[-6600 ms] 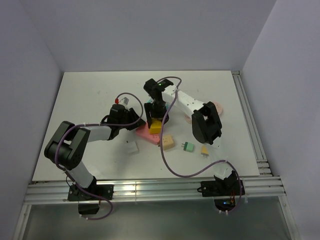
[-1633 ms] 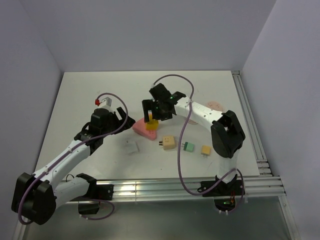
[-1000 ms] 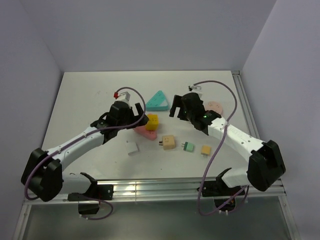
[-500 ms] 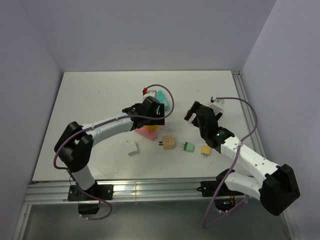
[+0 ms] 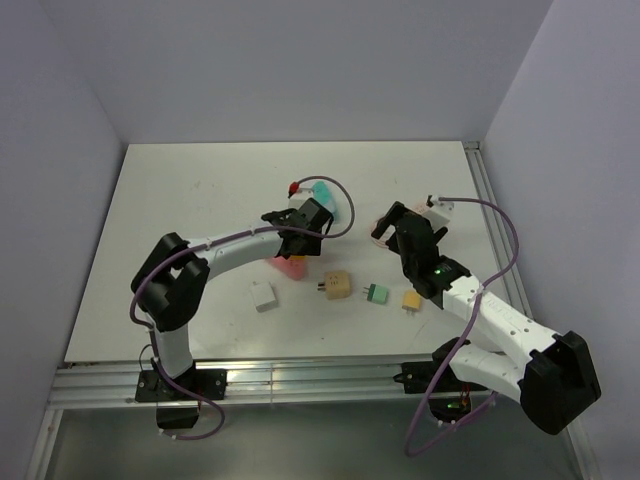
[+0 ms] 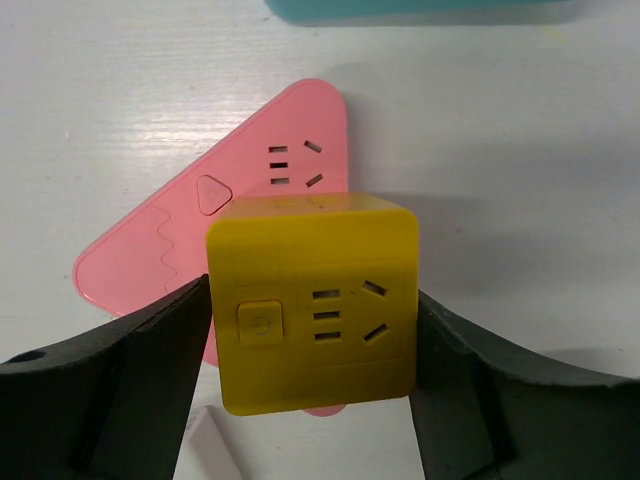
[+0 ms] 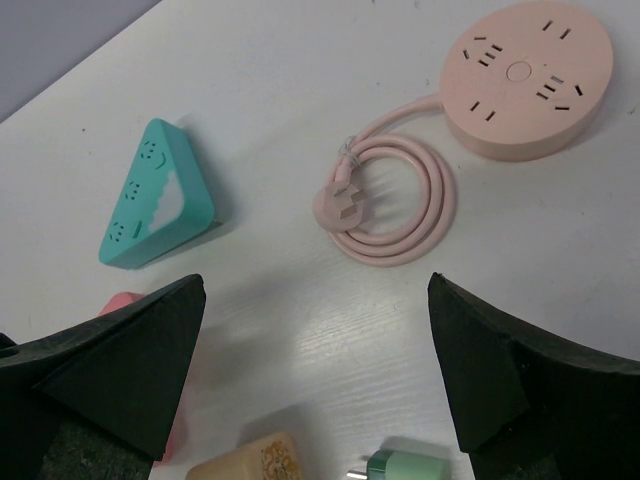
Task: Insert the plug
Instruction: Move the socket to the center of the board.
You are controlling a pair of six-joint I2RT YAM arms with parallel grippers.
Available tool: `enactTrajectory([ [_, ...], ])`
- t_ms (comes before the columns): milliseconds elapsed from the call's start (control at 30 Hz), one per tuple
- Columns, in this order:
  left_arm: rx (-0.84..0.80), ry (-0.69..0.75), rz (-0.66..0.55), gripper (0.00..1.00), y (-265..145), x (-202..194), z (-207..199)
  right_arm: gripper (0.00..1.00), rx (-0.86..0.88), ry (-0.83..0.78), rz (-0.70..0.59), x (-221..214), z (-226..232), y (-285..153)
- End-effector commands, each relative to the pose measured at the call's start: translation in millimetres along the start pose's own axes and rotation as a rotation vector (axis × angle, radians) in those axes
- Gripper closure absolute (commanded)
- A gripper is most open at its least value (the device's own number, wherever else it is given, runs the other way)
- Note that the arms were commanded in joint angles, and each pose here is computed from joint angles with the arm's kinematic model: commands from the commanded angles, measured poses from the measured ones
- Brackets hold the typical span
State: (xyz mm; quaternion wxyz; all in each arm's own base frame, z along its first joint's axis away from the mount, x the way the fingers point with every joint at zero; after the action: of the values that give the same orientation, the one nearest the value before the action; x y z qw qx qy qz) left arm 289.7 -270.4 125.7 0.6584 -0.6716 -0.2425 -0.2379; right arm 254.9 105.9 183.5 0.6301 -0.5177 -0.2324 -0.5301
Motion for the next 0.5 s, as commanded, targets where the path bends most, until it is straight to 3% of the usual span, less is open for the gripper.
enactTrajectory([
  [0, 0.094, 0.009, -0.013, 0.22, -0.7, -7.0, 17.7, 0.01, -0.003, 0.049, -0.052, 9.2, -1.3, 0.2],
  [167, 0.149, -0.046, 0.002, 0.25, 8.0, -12.7, 60.4, 0.01, -0.001, 0.053, -0.038, 6.4, -1.7, 2.9],
  [367, 0.248, -0.234, -0.018, 0.25, 17.6, 8.7, 144.4, 0.02, 0.002, 0.052, -0.024, 3.9, 0.0, 5.4],
  [467, 0.328, -0.338, -0.056, 0.11, 13.1, 22.2, 171.6, 0.02, 0.002, 0.050, -0.021, 2.8, -0.2, 5.9],
])
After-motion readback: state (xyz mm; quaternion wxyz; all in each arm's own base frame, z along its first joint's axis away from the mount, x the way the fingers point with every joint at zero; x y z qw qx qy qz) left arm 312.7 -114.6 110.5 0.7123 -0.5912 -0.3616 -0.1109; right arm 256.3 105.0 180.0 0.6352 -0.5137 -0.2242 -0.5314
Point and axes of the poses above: each gripper's point midway between its finger pads, its own y axis out along the fingers, its own z axis along the line the jaws close on, x = y × z, the point moved 7 cm from there along -y, back along the fingers, and after that the axes turned 4 degrees about -y, right-handed, at the moved point
